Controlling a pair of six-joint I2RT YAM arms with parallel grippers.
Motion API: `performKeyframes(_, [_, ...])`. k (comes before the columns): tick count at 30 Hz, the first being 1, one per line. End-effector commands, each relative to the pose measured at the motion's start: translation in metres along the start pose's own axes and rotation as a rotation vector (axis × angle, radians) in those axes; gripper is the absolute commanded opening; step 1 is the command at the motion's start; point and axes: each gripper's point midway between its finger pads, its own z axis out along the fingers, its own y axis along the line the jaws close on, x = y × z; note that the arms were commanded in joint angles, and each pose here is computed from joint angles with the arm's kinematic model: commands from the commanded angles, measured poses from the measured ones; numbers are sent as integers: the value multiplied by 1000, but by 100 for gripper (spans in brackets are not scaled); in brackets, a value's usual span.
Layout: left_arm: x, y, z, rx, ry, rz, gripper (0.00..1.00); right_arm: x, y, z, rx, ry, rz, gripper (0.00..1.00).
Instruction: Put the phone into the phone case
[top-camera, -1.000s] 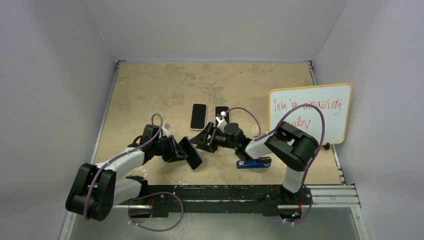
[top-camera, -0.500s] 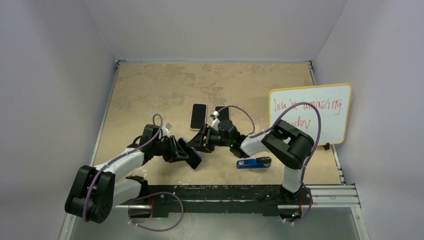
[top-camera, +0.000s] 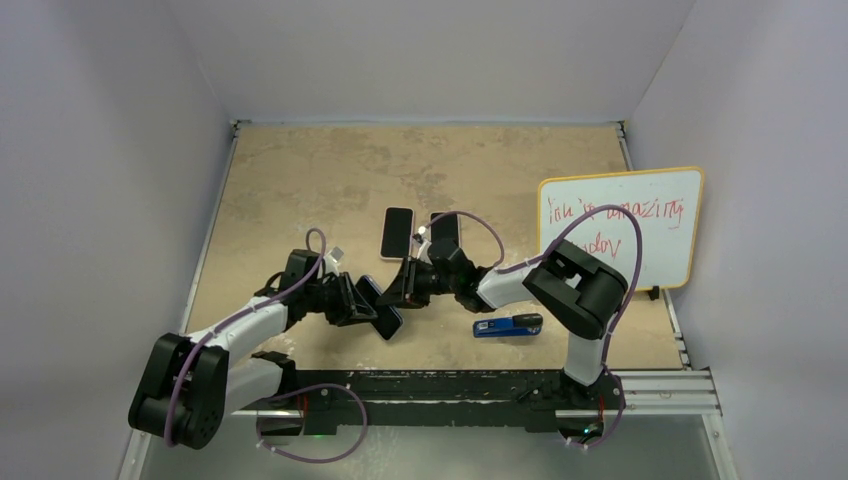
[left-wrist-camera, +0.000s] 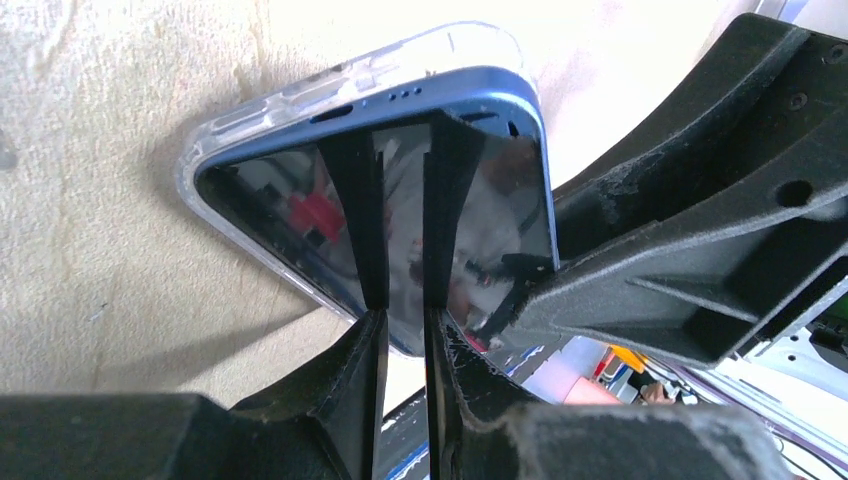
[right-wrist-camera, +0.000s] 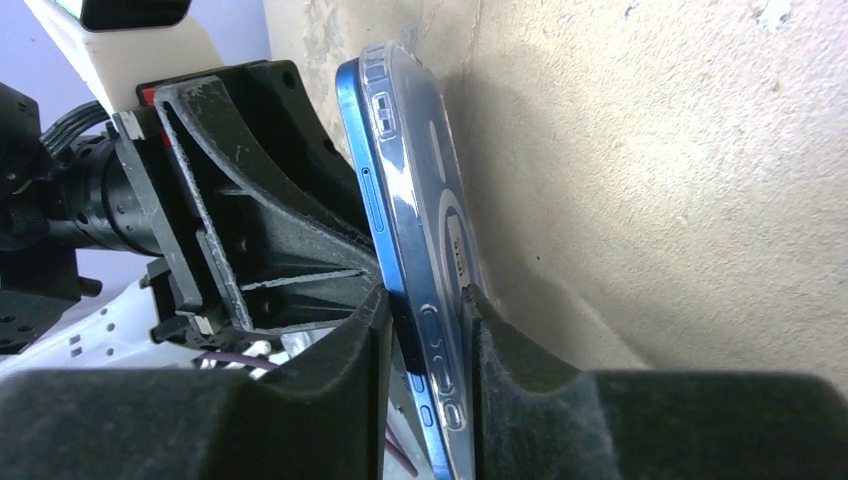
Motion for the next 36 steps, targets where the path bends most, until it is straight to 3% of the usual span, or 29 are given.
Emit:
performKeyframes(1, [-13,-5,-1,1,-50,54,21,7,31,-2,-80,53,-51,23])
performKeyframes(5, [-12,-4,0,-6,-49,53,21,6,30,-4,-61,47,-64,0])
performKeyframes(13, [-13,-9,-2,11,-45,52,24,6,21,-19,25,18,-103,0])
performKeyframes(16, [-14,-24,-9,48,-41,60,37,1,27,-28,20,-26,-102,0])
performKeyframes(20, [-26,-60,-26,129,-74,118,61,-14,49,-50,-8,-139,-113,0])
performKeyframes(27, [-30,-112,-57,310,-122,175,82,-43,92,-103,-61,-370,-140,0])
performKeyframes(36, [-30,-174,-89,640,-162,238,80,-54,154,-154,-313,-541,-167,0])
